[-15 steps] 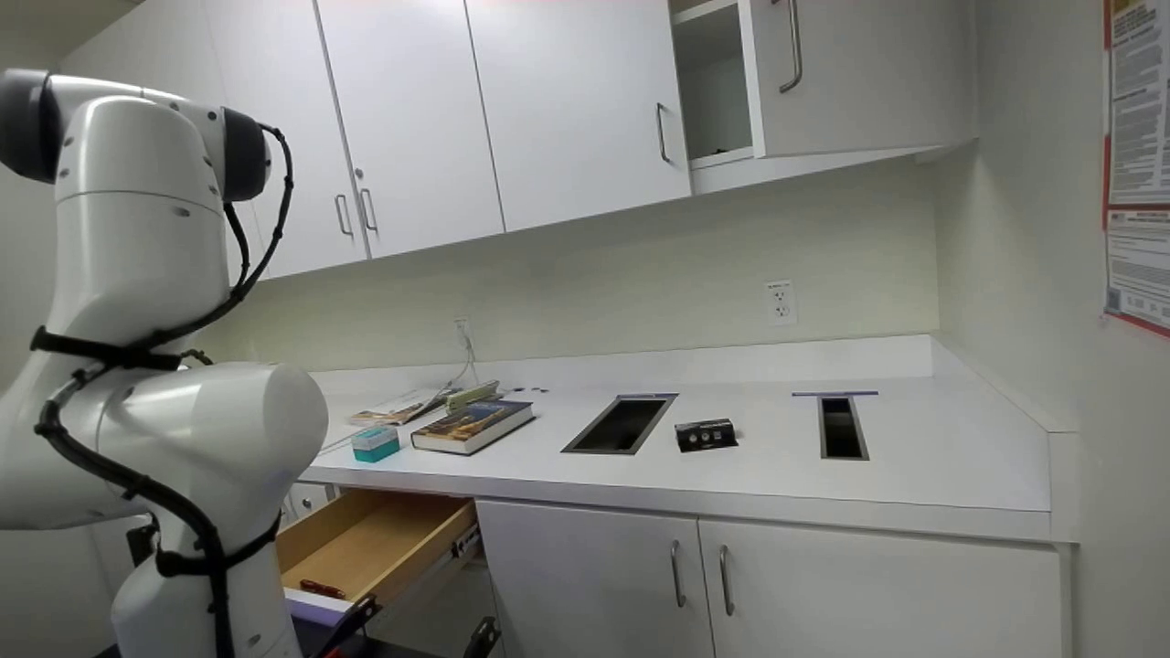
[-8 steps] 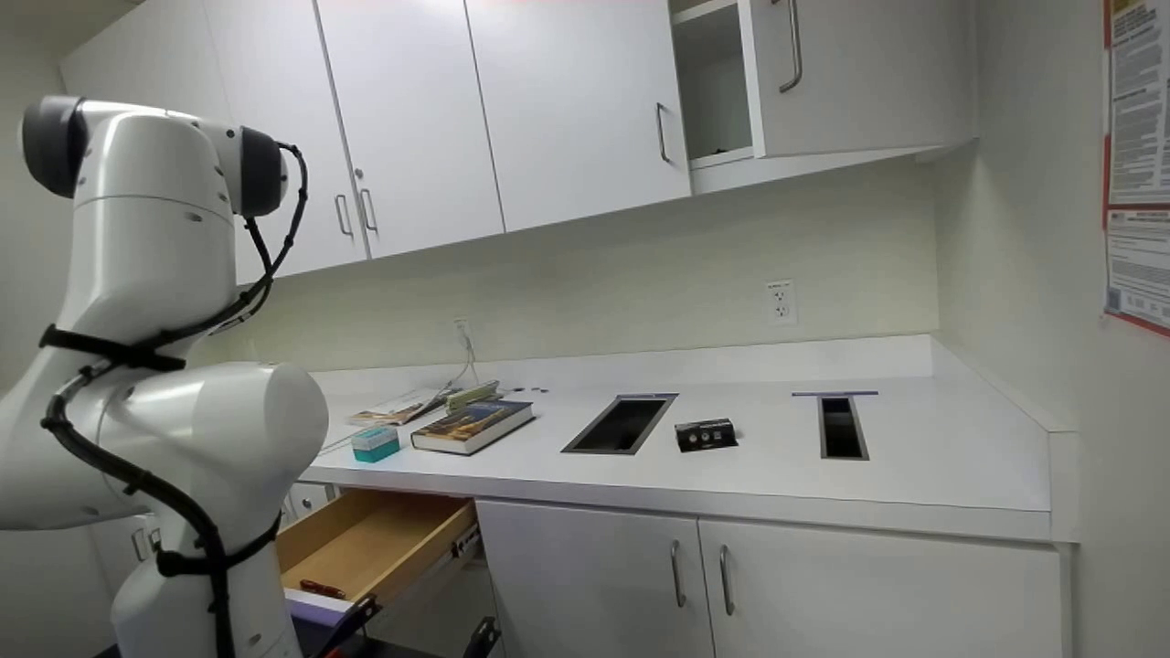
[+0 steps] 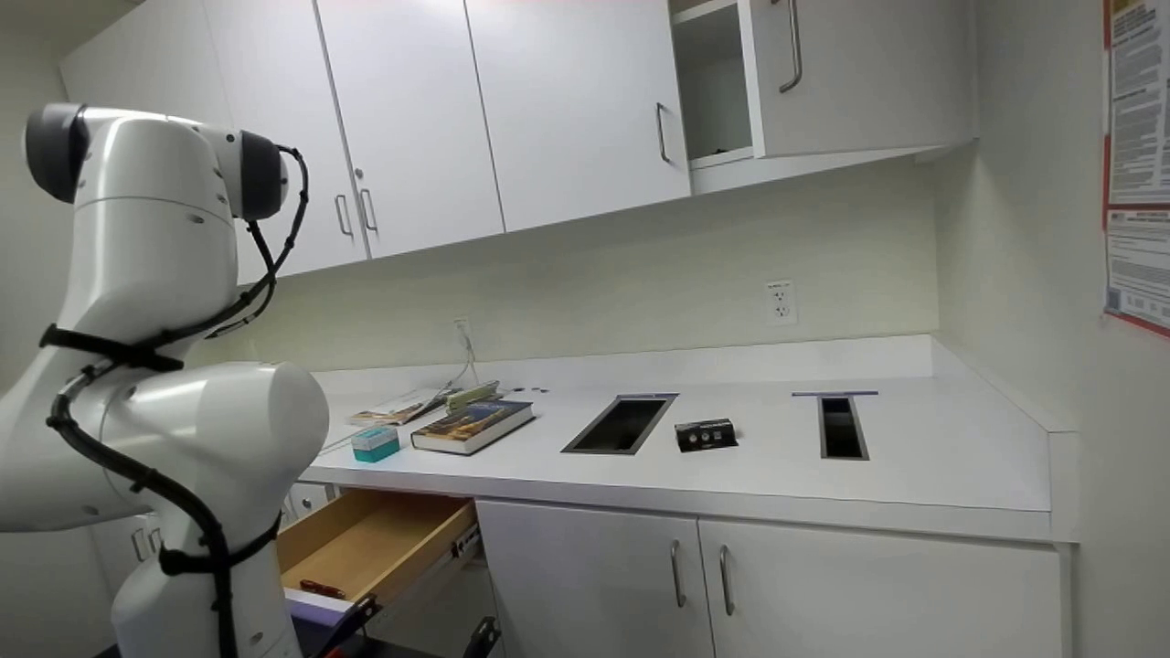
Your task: Open the drawer,take out the brown card,put it back and put it on the counter and close it
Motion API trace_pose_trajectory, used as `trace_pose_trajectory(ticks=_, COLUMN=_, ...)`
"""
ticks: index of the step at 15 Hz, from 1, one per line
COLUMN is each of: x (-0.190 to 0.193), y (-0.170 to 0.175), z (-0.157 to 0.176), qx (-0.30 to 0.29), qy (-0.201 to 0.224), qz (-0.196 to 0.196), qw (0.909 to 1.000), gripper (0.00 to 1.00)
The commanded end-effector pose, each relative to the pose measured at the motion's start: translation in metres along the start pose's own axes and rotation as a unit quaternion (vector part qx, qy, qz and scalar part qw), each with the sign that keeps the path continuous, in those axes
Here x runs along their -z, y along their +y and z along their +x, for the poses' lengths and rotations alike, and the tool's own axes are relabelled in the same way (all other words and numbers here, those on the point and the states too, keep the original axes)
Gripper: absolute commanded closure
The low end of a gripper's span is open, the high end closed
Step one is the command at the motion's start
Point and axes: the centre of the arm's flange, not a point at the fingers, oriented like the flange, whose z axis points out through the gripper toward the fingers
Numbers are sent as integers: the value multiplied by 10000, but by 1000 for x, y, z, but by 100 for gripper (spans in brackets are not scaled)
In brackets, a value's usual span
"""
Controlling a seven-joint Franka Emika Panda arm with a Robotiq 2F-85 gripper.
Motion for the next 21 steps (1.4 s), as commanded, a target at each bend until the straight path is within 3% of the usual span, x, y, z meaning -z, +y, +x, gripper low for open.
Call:
trace_pose_trajectory(ticks=1, x=-8, y=10, z=8, qx=-2, qy=29, qz=-92, qw=10000, gripper=0)
trace_pose_trajectory(ticks=6, x=-17, y=12, z=12, qx=15, qy=59, qz=46, qw=10000, gripper=0)
trace_pose_trajectory(ticks=8, x=-19, y=12, z=13, qx=3, qy=84, qz=70, qw=9999, gripper=28)
trace_pose_trajectory(ticks=17, x=-24, y=17, z=12, qx=-12, qy=93, qz=130, qw=9999, gripper=97)
trace_pose_trajectory(ticks=21, x=-16, y=37, z=-1, qx=-160, qy=-11, qz=12, qw=9999, gripper=94)
